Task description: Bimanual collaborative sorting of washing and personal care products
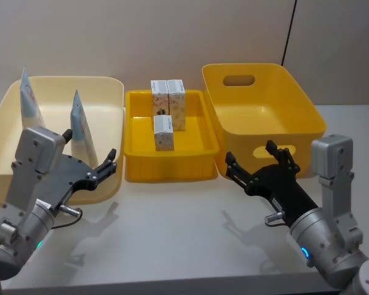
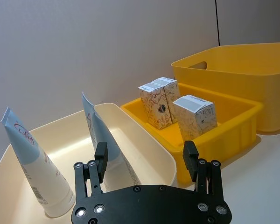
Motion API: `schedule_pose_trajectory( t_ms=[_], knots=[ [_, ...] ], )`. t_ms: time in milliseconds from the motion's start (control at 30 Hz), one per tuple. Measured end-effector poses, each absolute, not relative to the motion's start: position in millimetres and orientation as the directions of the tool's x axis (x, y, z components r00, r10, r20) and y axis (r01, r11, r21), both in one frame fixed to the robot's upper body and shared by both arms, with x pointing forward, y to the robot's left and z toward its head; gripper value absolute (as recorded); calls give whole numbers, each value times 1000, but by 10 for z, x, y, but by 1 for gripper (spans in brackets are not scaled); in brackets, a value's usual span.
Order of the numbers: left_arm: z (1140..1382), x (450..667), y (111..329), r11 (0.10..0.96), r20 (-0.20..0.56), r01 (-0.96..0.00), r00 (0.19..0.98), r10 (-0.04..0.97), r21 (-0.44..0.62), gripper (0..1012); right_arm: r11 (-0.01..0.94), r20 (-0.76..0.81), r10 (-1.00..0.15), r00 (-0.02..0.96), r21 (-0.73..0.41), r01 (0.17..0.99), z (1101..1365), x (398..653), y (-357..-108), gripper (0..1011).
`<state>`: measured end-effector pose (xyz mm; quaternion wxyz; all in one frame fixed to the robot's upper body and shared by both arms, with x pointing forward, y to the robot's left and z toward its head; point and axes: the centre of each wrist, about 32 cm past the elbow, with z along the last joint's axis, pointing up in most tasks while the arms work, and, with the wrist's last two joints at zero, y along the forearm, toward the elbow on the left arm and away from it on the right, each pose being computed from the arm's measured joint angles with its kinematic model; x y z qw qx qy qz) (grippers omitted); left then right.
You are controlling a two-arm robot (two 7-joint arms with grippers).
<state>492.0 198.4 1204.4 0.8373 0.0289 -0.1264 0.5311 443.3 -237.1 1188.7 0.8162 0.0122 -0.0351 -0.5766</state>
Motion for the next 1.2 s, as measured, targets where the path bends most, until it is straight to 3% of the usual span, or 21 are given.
schedule_pose_trajectory(
  t_ms=[600, 967, 1200],
  knots=[
    [12044, 4920, 1984, 434, 242, -897, 404, 882, -86, 1003, 334, 42, -942, 332, 49, 941, 11905, 4429, -2313, 1001],
    [12044, 4920, 1984, 434, 242, -897, 404, 882, -86, 1002, 329, 15, -944, 330, -34, 944, 12148, 4389, -2033, 1001],
    [12044, 4920, 1984, 434, 243, -897, 404, 882, -86, 1003, 304, -2, -952, 307, -143, 942, 12449, 4383, -1760, 1001]
  ],
)
